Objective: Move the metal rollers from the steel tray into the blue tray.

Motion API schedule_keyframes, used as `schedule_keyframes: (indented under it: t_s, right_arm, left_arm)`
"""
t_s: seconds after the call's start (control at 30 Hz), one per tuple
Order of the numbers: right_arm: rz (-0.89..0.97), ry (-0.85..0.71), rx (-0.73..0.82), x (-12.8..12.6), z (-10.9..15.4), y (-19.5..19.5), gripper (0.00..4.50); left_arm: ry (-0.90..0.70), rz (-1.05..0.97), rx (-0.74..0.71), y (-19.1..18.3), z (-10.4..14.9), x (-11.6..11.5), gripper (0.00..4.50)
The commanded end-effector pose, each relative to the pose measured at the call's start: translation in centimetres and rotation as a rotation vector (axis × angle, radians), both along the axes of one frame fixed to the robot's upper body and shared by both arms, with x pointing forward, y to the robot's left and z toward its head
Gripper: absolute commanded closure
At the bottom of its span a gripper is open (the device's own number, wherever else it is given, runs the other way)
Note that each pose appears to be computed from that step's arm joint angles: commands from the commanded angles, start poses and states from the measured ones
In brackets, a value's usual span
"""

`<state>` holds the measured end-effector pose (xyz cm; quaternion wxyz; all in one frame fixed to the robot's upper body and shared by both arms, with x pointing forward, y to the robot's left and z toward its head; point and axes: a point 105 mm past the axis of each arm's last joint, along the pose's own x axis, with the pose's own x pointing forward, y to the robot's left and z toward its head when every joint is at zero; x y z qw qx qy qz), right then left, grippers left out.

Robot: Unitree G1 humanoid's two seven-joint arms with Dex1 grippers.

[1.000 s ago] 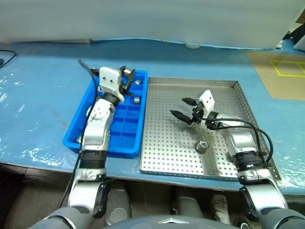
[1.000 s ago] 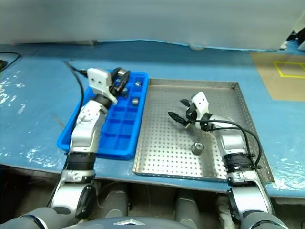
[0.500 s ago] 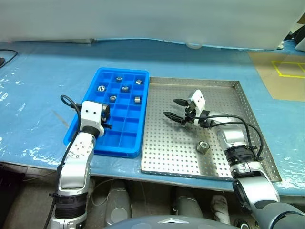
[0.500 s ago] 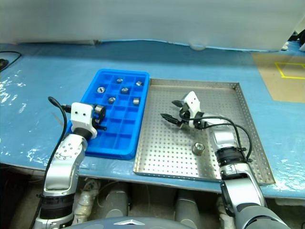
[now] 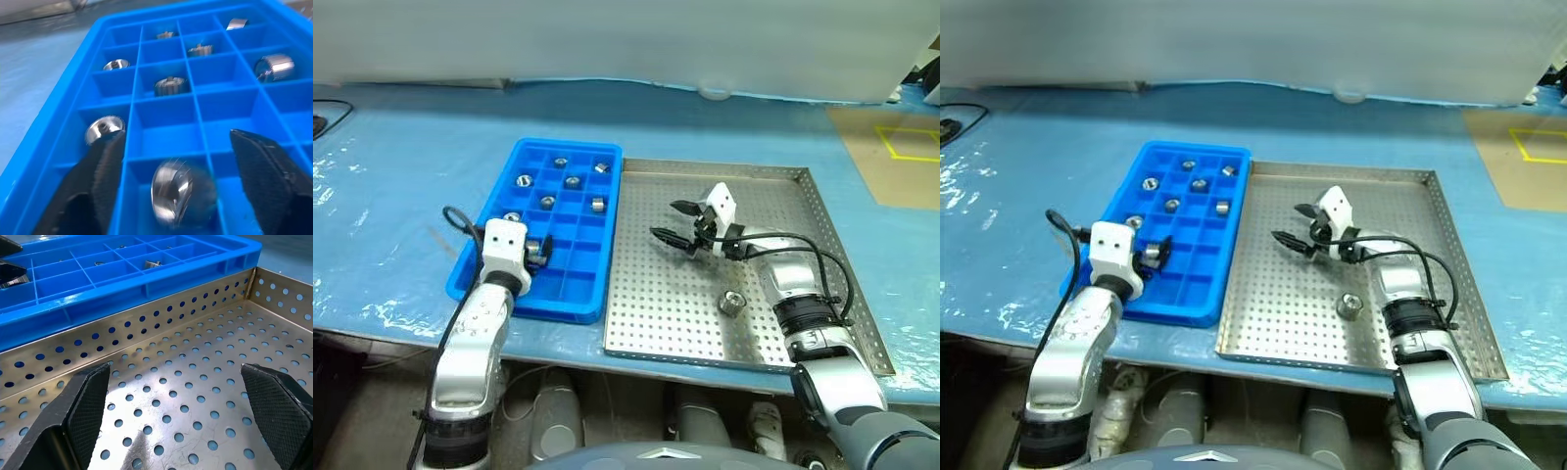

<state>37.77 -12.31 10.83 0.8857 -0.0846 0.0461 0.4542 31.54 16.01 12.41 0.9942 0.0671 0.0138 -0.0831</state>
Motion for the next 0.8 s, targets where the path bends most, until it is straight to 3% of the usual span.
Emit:
schedule_keyframes:
  t_s: [0.03,0.13,0.23,0.4,0.6,0.7,0.8]
  right_arm:
    - [0.006,-0.066,0.038,-0.6,3.1,-1.2,0.00]
    - [0.000,-0.042,0.075,-1.9,4.4,-2.5,0.00]
    - [0.008,0.002,0.024,-4.2,3.9,-3.6,0.00]
    - [0.006,0.106,-0.157,-8.3,0.6,-5.1,0.00]
    - [-0.034,0.203,-0.193,-10.5,-1.9,-5.4,0.00]
    - [-0.073,0.232,-0.255,-10.7,-3.7,-6.0,0.63]
    - [-0.070,0.240,-0.250,-10.8,-3.9,-6.0,1.62]
  left_arm:
    - [-0.113,-0.252,-0.023,-4.0,3.1,0.9,0.91]
    - [-0.151,-0.427,-0.004,-6.2,4.1,1.6,0.91]
    - [-0.158,-0.580,-0.016,-7.7,4.4,2.0,0.91]
    - [-0.170,-0.725,-0.041,-9.6,5.3,3.2,0.91]
    - [-0.173,-0.760,-0.035,-10.6,5.1,4.5,0.91]
    - [-0.168,-0.759,-0.026,-10.7,4.7,4.7,0.85]
    - [-0.173,-0.733,-0.012,-10.3,4.5,5.0,0.85]
